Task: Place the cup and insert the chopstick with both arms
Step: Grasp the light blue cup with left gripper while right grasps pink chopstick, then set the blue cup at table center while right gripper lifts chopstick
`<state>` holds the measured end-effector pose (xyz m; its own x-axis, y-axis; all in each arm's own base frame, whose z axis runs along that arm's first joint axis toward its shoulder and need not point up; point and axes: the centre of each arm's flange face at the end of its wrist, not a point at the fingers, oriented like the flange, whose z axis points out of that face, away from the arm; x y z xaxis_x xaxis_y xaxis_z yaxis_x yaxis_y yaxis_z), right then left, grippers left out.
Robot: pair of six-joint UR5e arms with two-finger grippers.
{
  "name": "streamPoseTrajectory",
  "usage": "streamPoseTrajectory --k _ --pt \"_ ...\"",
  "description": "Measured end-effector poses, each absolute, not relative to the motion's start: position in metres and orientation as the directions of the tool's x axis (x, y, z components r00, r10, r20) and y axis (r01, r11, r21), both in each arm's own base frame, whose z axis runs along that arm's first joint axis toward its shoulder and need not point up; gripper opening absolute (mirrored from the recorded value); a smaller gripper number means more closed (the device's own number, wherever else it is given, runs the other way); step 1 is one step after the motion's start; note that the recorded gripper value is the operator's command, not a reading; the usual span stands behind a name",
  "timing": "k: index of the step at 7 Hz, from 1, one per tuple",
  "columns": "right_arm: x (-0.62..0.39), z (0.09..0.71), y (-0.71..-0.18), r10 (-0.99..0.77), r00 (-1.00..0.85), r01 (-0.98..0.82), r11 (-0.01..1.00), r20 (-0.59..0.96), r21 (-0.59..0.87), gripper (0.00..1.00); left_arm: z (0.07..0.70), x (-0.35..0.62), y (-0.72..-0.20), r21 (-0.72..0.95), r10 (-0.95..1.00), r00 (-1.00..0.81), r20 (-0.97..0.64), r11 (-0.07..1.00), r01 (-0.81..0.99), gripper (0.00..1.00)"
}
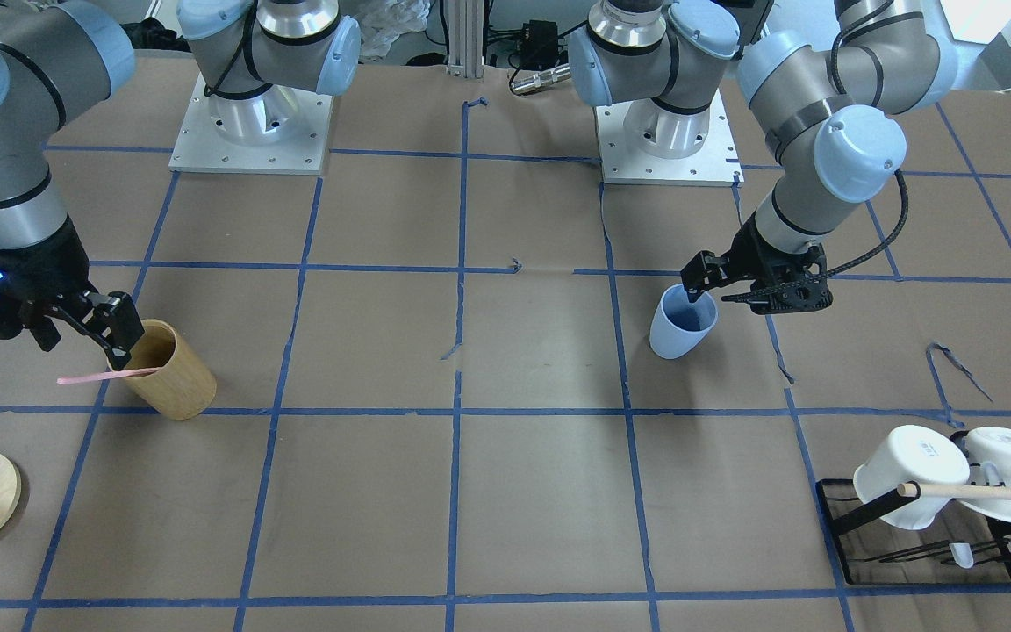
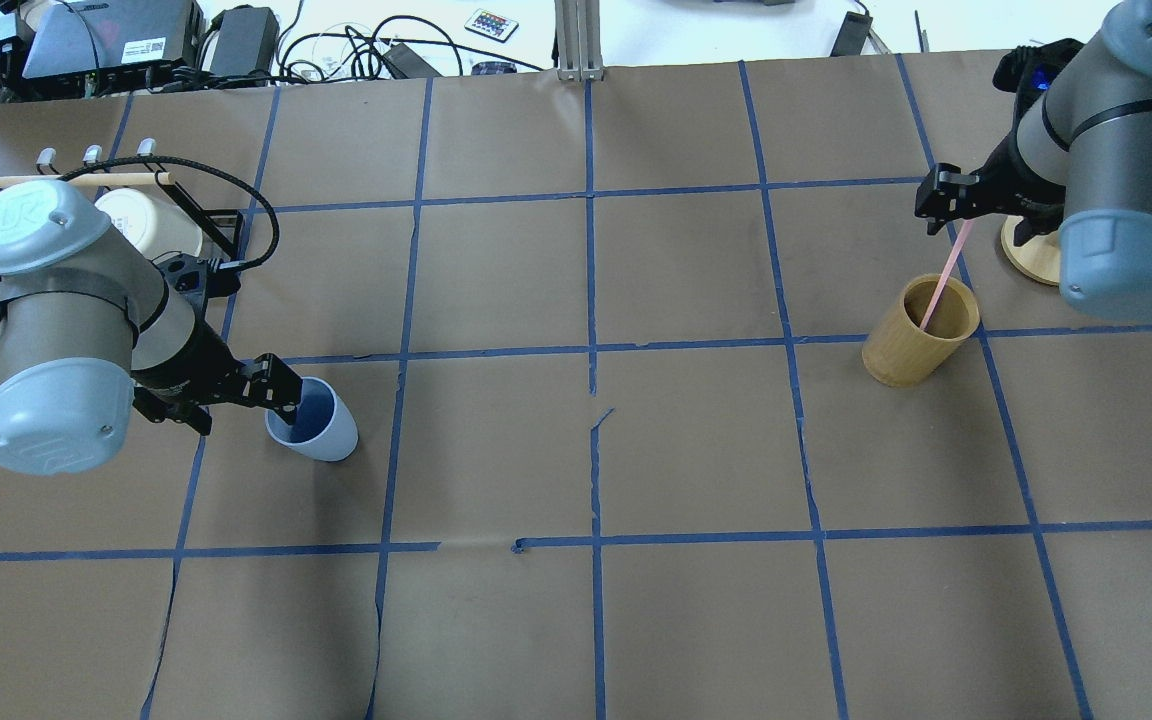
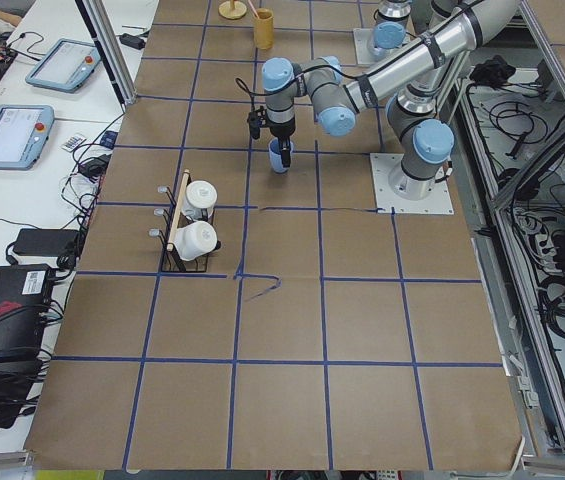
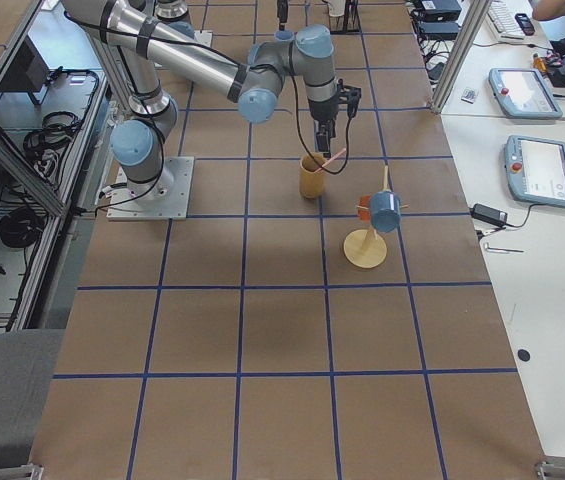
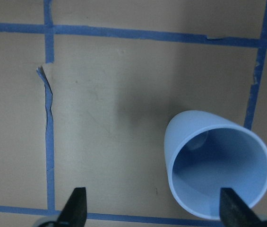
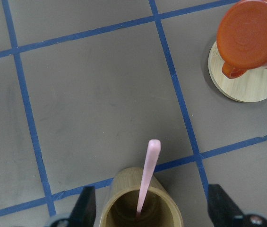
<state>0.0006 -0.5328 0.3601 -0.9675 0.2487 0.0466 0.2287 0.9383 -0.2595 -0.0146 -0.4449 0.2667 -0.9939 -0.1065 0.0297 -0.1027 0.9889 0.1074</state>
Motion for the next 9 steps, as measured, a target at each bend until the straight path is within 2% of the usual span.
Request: streamPoseTrajectory --k 1,2,4,6,9 --pt "-0.002 0.353 -0.538 0.251 -0.967 0.231 0.937 0.046 -0.264 0.33 0.259 -0.019 -0.445 0.107 -0.113 -0.992 0.051 0.988 -0.107 0.05" --pt "-0.003 0.350 -0.541 0.254 -0.966 0.233 0.934 0.044 -0.271 0.32 0.252 -0.023 -0.447 0.109 -0.117 -0.991 0.059 0.988 -0.110 0.00" --pt "-0.004 0.349 -0.545 0.256 -0.966 0.234 0.931 0.044 -0.281 0.17 0.242 -0.027 -0.451 0.105 -0.148 -0.987 0.055 0.984 -0.141 0.00" --pt "-0.004 0.351 -0.546 0.258 -0.965 0.235 0.929 0.042 -0.286 0.00 0.279 -0.050 -0.473 0.034 -0.187 -0.982 0.037 0.982 -0.186 0.00" --pt "-0.004 0.360 -0.547 0.262 -0.964 0.238 0.923 0.040 -0.301 0.00 0.327 -0.171 -0.489 -0.006 -0.232 -0.972 0.046 0.973 -0.233 0.00"
